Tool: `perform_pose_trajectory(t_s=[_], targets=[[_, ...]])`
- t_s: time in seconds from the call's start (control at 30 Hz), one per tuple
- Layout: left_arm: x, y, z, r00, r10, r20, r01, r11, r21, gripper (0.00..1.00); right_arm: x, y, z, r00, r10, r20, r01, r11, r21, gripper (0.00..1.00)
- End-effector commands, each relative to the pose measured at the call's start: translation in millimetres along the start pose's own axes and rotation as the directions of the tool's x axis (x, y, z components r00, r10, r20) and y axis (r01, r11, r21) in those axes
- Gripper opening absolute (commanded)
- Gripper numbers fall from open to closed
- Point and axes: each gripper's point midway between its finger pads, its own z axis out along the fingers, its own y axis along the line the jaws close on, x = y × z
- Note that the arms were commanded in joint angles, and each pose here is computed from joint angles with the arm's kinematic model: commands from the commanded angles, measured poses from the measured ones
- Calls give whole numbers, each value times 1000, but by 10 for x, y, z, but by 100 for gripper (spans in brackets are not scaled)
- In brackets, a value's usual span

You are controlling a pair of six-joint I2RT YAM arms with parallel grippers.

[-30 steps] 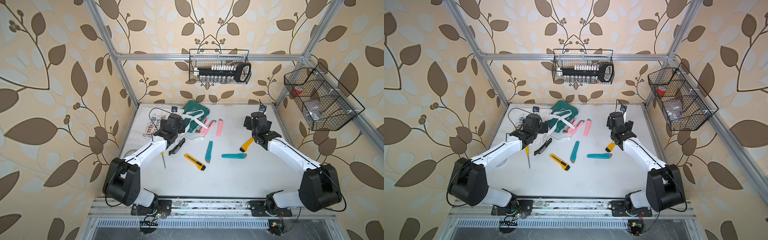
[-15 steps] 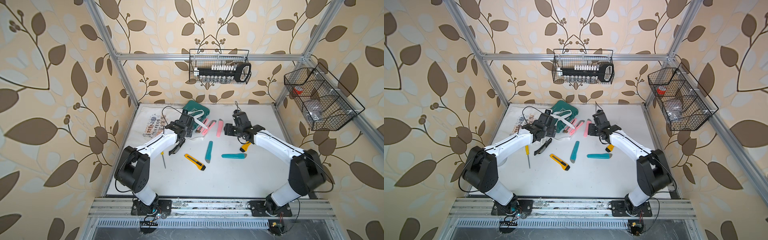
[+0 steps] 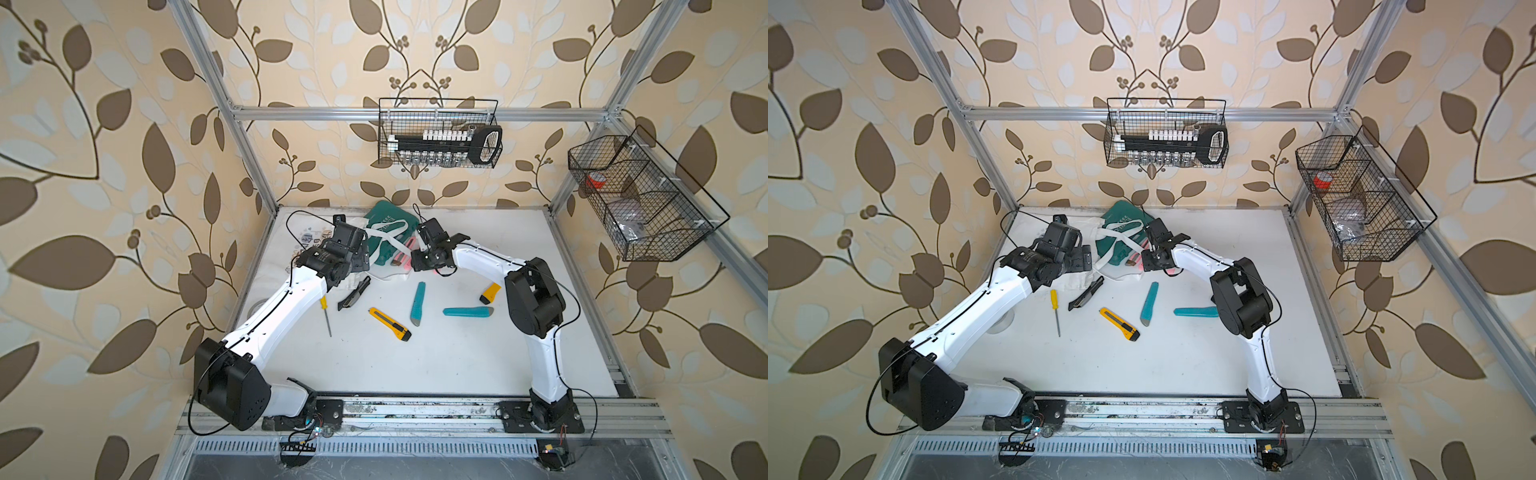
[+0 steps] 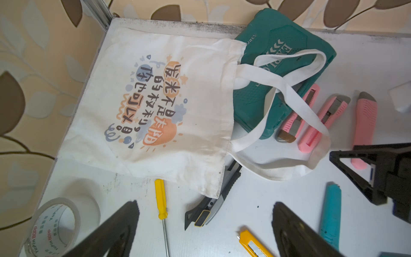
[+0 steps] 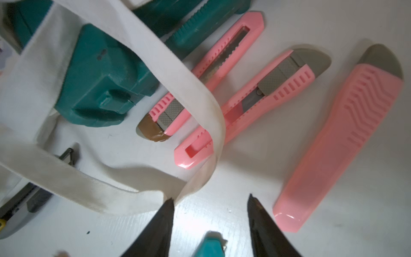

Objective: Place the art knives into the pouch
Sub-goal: Open the pouch at the center of the board.

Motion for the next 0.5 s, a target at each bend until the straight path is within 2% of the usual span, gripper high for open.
perform_pose_trajectory(t_s=[0.0, 0.2, 0.3, 0.4, 0.47], targets=[[140, 9, -70, 998, -49, -42, 50, 998, 37, 96, 49, -37, 116, 999, -36, -41, 37, 999, 36, 51], [147, 29, -149, 997, -65, -35, 66, 996, 58, 96, 55, -5, 283, 998, -44, -46, 45, 998, 32, 42], [171, 78, -162, 996, -85, -42, 87, 994, 66, 96, 63, 21, 345, 997, -44, -56, 45, 999, 19, 27], [195, 120, -172, 992, -117, -51, 121, 989, 85, 96, 31, 57, 356, 998, -48, -39, 48, 999, 4, 6], [186, 140, -199, 991, -127, -50, 131, 987, 93, 96, 10, 72, 350, 998, -51, -33, 51, 999, 0, 0]])
